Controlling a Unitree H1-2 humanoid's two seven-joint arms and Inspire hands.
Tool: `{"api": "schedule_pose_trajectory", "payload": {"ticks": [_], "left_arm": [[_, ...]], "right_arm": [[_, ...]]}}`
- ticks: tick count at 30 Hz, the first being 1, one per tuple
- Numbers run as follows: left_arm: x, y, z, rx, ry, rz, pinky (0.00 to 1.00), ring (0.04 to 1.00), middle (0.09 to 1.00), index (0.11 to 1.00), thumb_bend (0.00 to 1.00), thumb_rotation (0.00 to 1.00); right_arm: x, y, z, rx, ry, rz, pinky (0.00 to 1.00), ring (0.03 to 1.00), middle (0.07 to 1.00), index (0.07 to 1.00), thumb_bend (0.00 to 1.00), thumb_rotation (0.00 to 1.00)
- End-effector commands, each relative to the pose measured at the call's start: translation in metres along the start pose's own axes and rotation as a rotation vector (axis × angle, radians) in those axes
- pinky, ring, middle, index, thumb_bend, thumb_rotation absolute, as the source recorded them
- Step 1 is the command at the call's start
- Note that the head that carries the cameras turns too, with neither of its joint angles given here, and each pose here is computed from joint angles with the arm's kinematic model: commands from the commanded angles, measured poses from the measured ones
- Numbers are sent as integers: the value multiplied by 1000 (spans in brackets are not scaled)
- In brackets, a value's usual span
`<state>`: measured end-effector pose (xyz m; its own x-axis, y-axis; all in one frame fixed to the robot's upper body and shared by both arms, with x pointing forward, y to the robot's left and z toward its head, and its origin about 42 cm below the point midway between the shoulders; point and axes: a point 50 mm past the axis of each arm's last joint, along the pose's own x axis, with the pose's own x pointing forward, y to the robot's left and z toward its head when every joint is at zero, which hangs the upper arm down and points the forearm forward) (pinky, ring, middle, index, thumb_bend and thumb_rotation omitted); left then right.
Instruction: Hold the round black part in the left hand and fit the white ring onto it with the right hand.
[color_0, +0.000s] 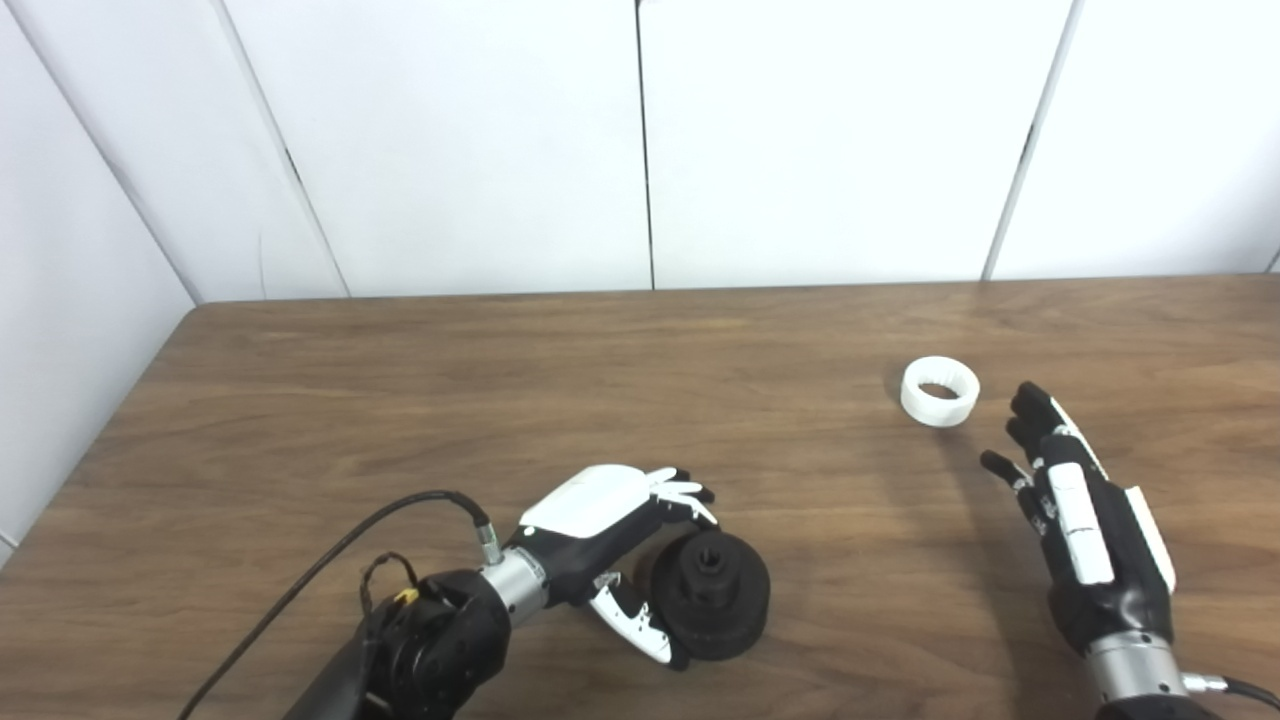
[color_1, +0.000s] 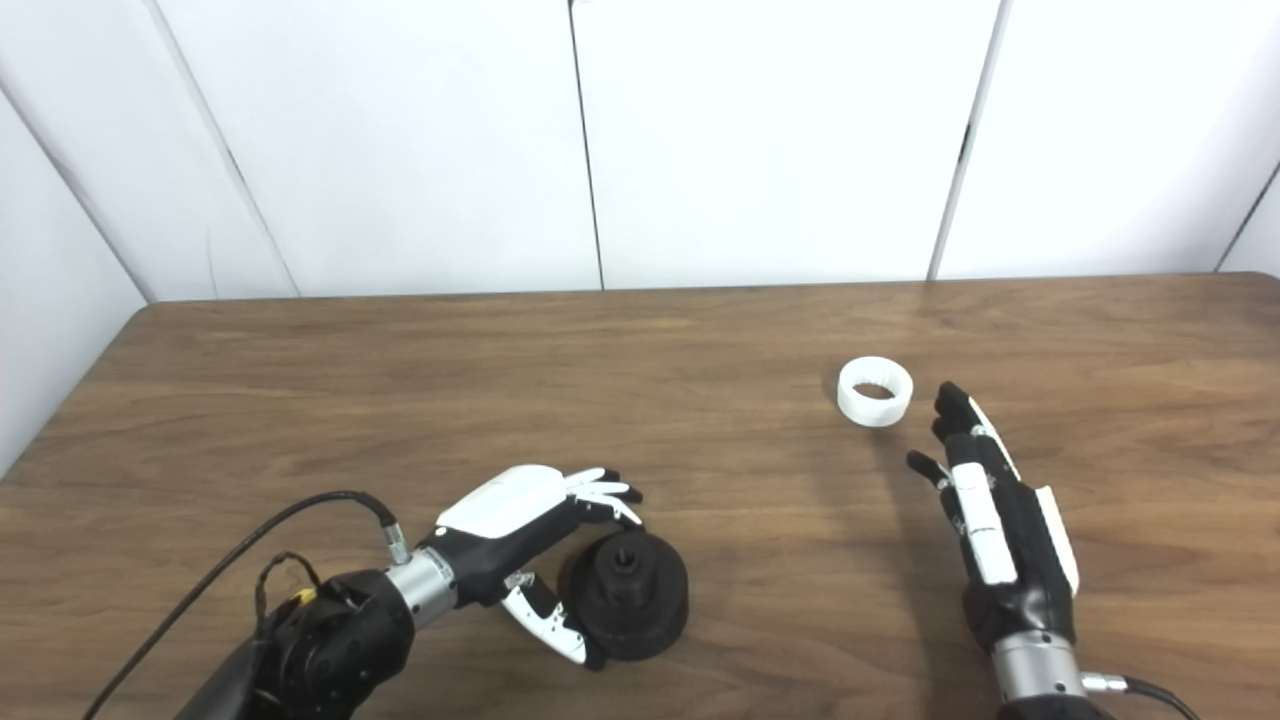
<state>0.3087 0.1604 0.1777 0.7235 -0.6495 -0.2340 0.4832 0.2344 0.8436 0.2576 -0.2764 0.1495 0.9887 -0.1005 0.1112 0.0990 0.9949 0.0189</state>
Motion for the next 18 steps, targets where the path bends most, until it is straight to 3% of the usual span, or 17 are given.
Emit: {"api": "schedule_pose_trajectory", "payload": {"ticks": [1,4,7,10,11,18], "left_arm": [[0,-7,9,4,-39,-36,890,982,918,704,914,214],[1,-7,9,0,-39,-34,888,982,917,704,914,210],[2,-7,8,-2,-40,-33,887,981,916,703,917,208],[3,-9,7,-8,-47,-30,881,977,913,699,918,196],[3,-9,7,-11,-48,-31,882,978,914,700,916,197],[4,-9,7,-13,-42,-36,886,983,919,706,911,212]], "right_arm": [[-6,-1,7,1,-28,-3,848,957,944,916,663,815],[-2,-6,11,-88,-38,-12,823,940,939,913,641,818],[6,-10,21,-303,-63,-45,813,921,935,898,641,783],[26,-14,34,-614,-93,-96,980,977,927,834,777,608],[32,-15,37,-671,-102,-101,985,988,931,825,801,571],[66,-8,50,-773,-112,-82,950,1000,950,781,869,409]]}}
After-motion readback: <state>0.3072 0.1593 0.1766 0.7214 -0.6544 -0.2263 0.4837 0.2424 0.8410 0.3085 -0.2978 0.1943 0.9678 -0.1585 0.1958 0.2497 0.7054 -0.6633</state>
